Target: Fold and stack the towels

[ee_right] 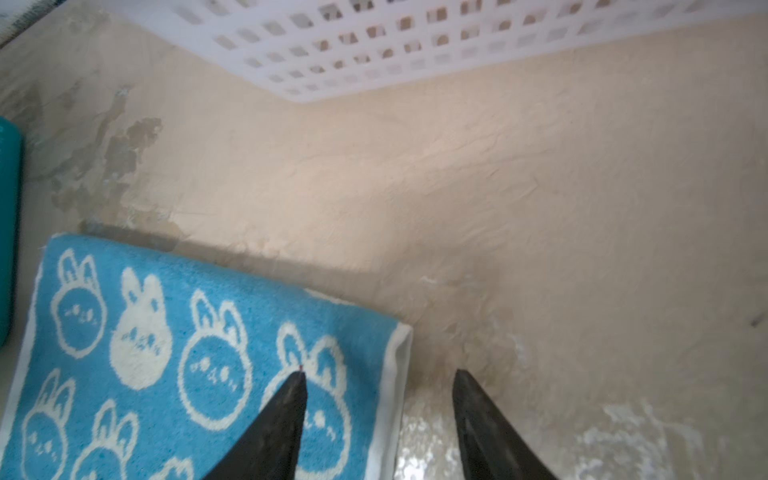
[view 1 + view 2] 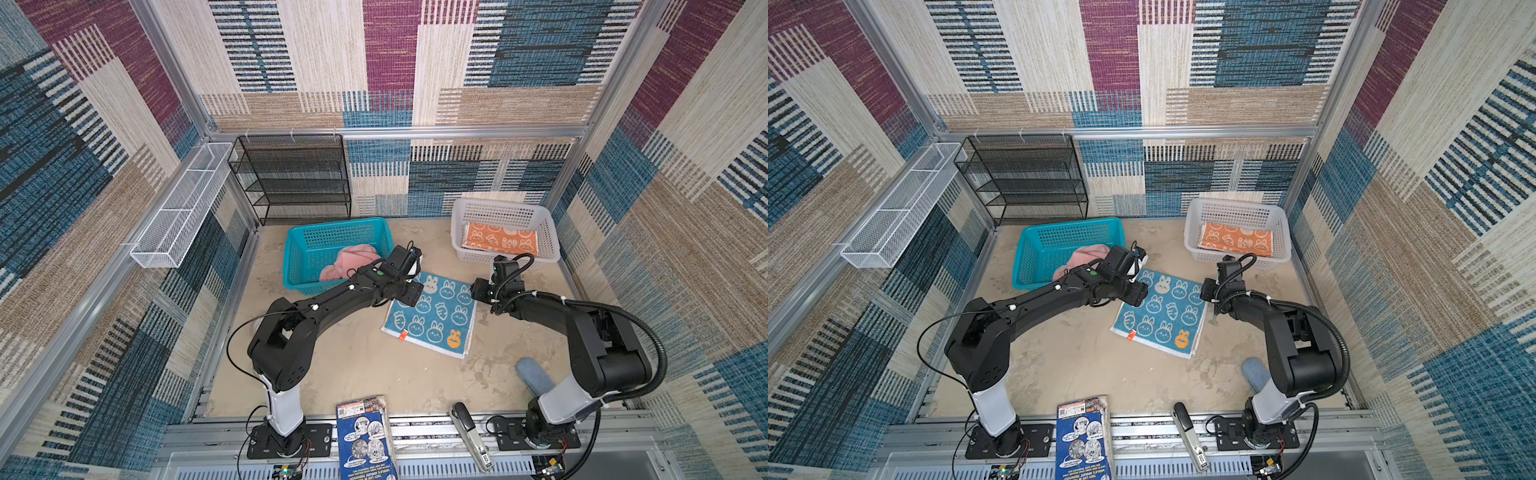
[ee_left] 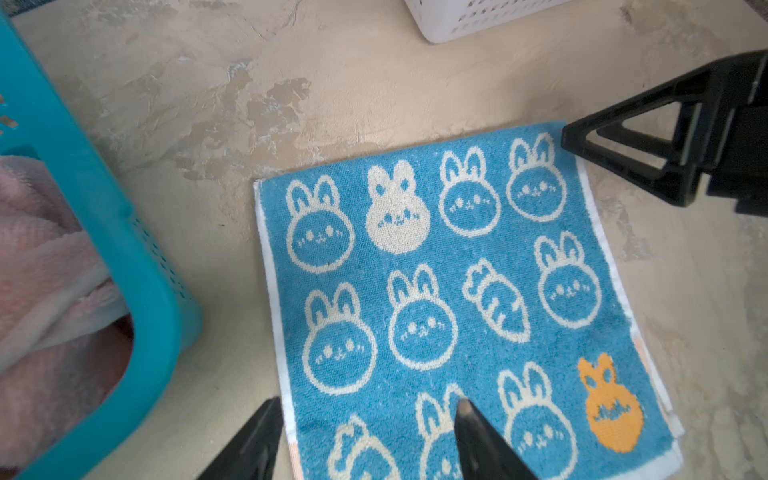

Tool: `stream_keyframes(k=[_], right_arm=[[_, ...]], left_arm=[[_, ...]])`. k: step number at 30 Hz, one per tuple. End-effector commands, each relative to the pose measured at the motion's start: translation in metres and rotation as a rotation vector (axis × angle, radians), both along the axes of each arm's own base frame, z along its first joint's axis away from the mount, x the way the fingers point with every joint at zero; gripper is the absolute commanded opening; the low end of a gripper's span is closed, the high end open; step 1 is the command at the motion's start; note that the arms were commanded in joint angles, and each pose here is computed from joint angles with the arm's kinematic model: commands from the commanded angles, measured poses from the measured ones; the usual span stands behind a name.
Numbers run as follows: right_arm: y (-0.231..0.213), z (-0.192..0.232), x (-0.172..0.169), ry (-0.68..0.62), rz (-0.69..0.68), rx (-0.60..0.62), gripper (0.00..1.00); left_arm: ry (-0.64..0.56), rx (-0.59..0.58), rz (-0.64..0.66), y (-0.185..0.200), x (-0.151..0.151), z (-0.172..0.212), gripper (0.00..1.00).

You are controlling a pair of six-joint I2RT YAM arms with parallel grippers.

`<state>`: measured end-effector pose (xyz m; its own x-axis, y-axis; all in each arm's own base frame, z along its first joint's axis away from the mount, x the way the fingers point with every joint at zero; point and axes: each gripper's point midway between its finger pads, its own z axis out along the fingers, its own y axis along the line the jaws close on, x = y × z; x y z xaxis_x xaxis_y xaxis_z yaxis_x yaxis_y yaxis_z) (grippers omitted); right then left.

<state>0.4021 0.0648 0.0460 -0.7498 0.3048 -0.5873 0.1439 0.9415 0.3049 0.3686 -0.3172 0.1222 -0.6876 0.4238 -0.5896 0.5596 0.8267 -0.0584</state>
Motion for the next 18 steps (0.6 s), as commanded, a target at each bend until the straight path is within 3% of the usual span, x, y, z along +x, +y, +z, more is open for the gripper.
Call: stream_keyframes(k=[1,8,13,18], right_arm=[[0.008,0.001,0.014,-0.044,0.031,0.024,0.54],[0.008,-0.014,0.013,-0.028,0.024,0.028,0.33],[0.001,-0.020,0.012,-0.002,-0.013,0.016,0.02],[0.001,-0.026,-0.001,0.017,-0.014,0.025,0.00]], left_arm=[[0.027,0.007,0.035,0.001,0.003,0.000,0.70],[0.024,0.039,0.045,-0.004,0.020,0.001,0.70],[0.062,0.078,0.108,-0.002,0.046,-0.006,0.70],[0.071,0.074,0.123,-0.013,0.069,-0.015,0.70]])
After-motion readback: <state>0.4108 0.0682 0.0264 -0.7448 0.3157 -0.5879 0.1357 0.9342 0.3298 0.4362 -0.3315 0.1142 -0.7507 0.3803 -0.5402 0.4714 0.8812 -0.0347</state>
